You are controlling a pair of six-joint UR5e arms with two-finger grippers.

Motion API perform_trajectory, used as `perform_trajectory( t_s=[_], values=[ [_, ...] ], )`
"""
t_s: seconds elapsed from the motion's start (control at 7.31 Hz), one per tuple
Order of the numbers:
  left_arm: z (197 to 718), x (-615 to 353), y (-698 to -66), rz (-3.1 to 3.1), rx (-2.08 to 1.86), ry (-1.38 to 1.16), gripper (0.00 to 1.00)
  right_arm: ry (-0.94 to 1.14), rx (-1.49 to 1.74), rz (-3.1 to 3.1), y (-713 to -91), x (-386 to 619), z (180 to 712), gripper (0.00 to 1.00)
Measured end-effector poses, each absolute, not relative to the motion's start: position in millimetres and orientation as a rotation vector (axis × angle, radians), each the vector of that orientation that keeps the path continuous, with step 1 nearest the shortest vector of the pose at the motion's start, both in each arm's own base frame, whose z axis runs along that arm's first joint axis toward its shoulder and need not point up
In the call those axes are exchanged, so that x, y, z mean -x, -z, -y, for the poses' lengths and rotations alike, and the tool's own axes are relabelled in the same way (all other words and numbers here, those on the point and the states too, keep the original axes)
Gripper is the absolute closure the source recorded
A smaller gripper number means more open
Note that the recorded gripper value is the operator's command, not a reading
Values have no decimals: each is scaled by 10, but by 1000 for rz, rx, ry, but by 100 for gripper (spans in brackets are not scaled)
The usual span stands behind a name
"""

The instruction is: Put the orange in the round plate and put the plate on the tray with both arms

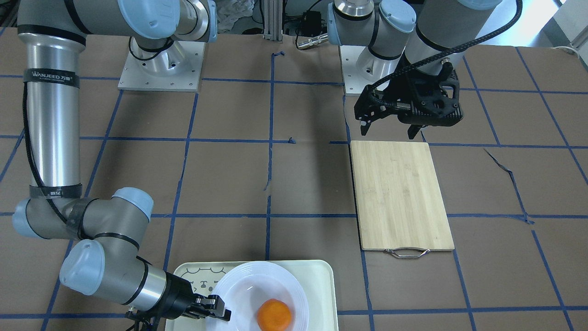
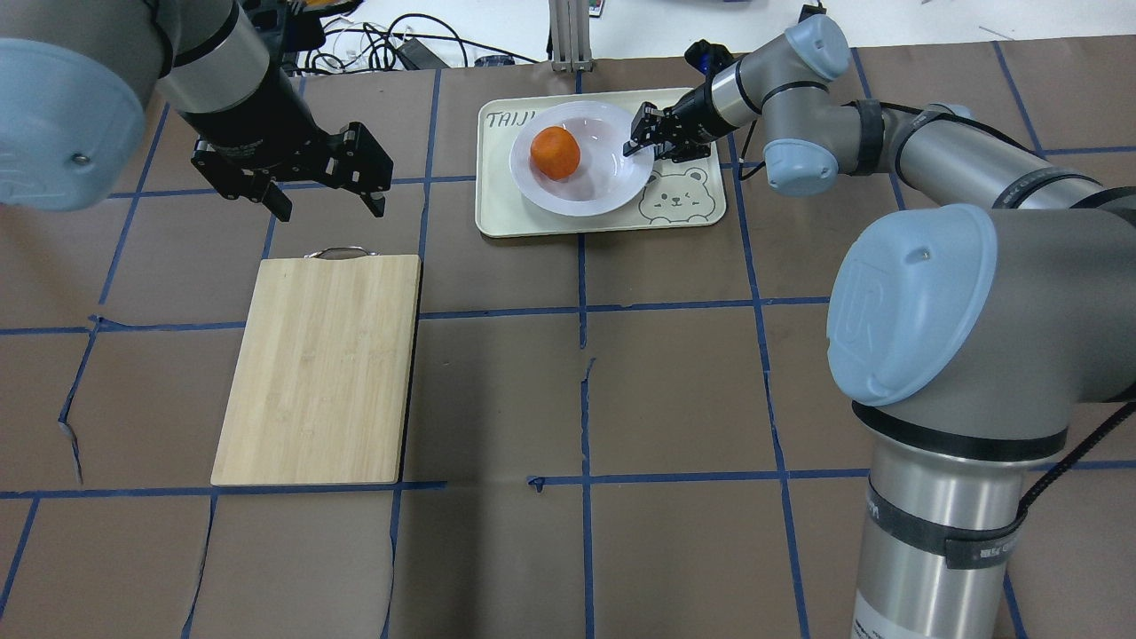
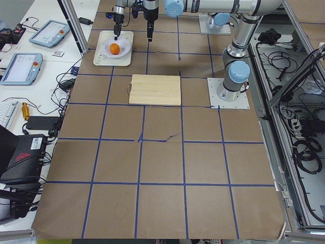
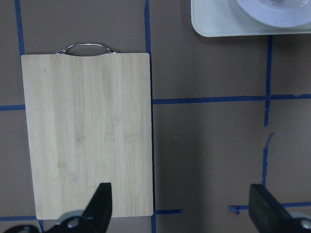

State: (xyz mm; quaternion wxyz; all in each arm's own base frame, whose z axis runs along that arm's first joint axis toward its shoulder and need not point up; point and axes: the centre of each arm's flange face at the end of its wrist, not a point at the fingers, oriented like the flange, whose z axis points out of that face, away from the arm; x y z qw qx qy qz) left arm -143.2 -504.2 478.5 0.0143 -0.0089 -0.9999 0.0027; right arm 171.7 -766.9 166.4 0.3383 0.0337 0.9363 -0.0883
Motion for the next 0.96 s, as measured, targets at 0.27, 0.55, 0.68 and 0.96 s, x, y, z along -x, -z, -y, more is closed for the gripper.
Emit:
perform_trajectory(
  t_s=[0.27, 0.55, 0.68, 0.96],
  values=[
    [5042, 1432, -4784, 3113, 28, -8, 0, 272, -80, -2513, -1774, -1655, 7691, 0],
    [5042, 1432, -4784, 3113, 27, -8, 0, 234, -107, -2629, -2162, -1555, 7611, 0],
    [5042, 1432, -4783, 3113, 27, -8, 0, 185, -130, -2690, -2482, -1504, 7489, 0],
    [5041, 1432, -4779, 3113, 27, -6, 0, 46, -175, -2819, -3079, -1404, 7135, 0]
  ],
)
